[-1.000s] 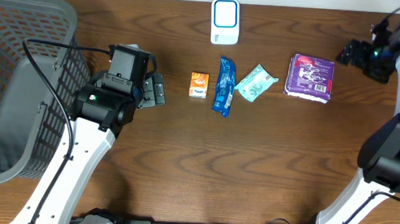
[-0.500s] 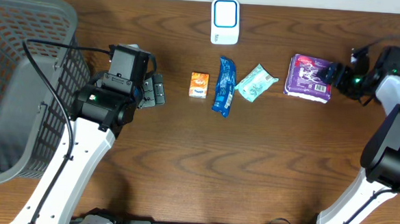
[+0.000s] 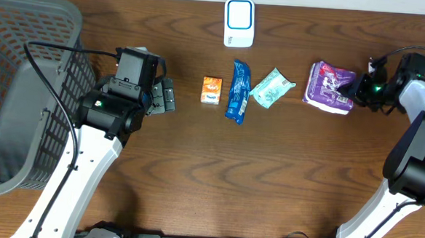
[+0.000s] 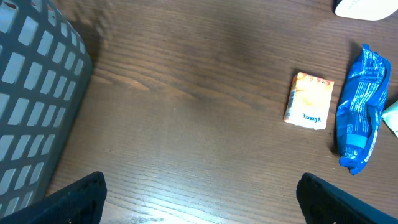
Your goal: Scan the item barcode
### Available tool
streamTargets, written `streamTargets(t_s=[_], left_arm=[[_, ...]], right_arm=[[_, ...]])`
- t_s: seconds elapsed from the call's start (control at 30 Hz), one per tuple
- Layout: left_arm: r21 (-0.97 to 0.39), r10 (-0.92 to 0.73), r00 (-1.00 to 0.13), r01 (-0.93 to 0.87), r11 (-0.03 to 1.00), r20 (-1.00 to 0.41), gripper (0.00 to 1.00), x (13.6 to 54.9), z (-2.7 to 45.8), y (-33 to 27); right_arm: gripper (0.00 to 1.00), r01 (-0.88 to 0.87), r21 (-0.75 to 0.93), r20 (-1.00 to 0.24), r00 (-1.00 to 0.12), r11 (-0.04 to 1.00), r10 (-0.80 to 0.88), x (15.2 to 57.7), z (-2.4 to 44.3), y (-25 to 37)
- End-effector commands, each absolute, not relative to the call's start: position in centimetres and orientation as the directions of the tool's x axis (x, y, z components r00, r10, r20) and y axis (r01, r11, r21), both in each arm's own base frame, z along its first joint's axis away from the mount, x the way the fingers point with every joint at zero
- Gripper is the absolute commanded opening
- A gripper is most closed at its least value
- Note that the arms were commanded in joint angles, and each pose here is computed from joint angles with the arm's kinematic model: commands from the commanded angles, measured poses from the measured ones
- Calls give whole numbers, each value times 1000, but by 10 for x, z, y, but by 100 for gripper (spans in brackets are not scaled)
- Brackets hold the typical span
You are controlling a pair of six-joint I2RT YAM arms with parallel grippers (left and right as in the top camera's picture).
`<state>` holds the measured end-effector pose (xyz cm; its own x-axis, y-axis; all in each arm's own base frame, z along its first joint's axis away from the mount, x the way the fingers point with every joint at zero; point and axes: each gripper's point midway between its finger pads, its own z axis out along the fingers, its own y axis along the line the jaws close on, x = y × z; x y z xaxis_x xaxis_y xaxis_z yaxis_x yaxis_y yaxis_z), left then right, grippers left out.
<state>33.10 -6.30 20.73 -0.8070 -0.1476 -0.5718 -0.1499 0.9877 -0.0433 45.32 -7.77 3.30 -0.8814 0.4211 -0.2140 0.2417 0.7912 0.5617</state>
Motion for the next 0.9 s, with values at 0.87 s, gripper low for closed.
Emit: streamTargets(t_s=[0.87], left_arm=[[-27, -129, -809, -139, 990, -574, 98, 332, 208, -61]], right_arm=[[1, 487, -604, -414, -868, 630, 274, 429, 99, -112]])
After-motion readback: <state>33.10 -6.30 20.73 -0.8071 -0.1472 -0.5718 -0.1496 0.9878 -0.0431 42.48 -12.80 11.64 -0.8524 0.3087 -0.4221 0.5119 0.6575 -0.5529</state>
